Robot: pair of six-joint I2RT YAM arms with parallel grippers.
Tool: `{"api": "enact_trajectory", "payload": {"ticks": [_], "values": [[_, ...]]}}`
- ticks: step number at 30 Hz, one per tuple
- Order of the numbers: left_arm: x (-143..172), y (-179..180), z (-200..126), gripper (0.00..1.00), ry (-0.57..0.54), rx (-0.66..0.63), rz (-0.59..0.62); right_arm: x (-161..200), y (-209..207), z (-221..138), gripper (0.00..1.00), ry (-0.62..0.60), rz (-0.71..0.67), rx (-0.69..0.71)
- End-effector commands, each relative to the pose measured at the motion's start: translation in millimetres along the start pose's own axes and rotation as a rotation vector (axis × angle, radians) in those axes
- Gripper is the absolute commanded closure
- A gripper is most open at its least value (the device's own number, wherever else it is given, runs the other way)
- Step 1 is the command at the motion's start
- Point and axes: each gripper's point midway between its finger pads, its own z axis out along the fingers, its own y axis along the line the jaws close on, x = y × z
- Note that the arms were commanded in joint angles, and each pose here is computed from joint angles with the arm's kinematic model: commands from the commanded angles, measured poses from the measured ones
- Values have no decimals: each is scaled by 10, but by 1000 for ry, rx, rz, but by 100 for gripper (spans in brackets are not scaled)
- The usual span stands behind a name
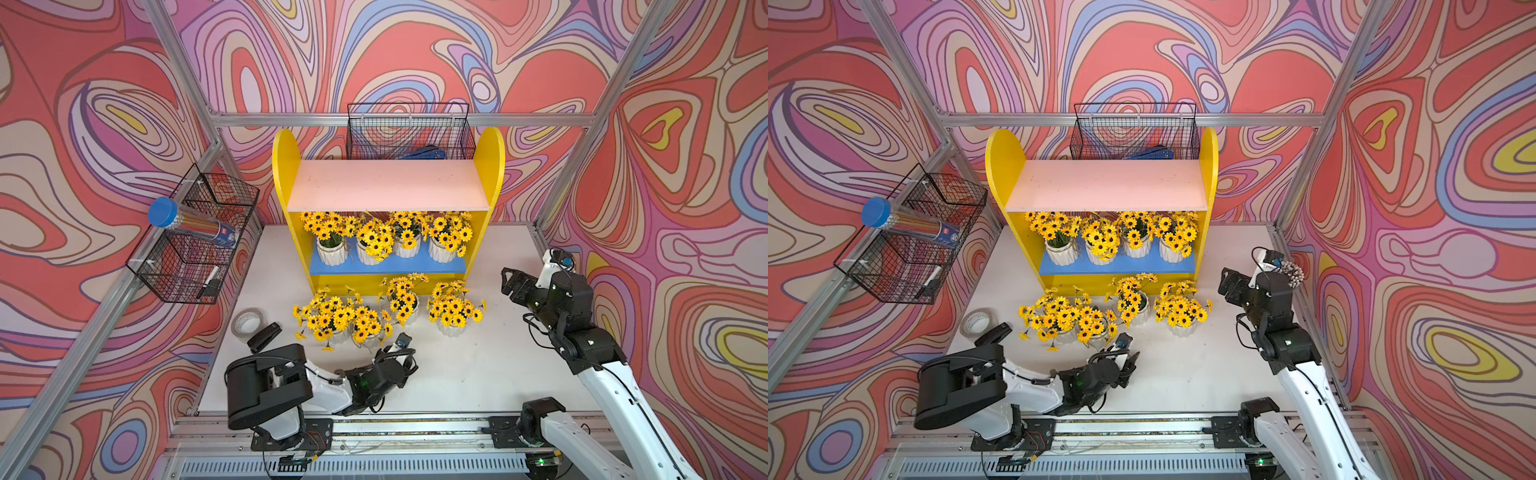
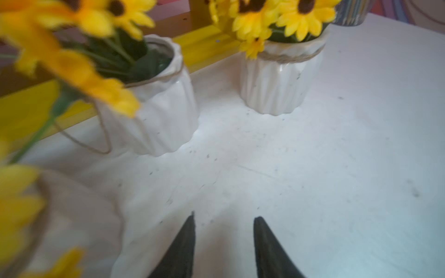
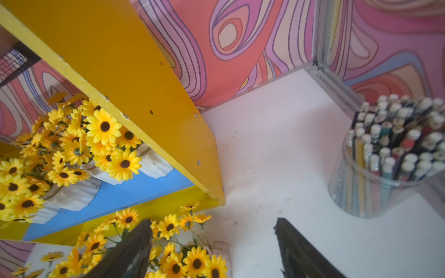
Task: Take the sunflower pots off the shelves
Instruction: Place the sunflower pot at the center of the board.
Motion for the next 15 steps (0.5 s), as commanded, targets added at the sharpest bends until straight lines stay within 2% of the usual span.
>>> {"api": "enact_trajectory", "payload": {"ticks": [1, 2, 3, 4, 9, 15], "values": [[30, 328, -141, 100, 30, -152, -40, 318, -106, -26, 50, 114, 37, 24], [36, 396, -172, 100, 32, -182, -39, 386, -156, -33, 64, 131, 49, 42], [61, 463, -204, 100, 47, -210, -38, 470, -220, -46, 92, 152, 71, 68], [74, 517, -226, 100, 65, -237, -30, 538, -279, -67, 100, 171, 86, 94], [295, 806, -208, 100, 162, -346, -99, 973, -379, -21, 100, 304, 185, 122], [498, 1025, -211, 100, 202, -426, -165, 1615, -286, 186, 100, 471, 322, 9]]}}
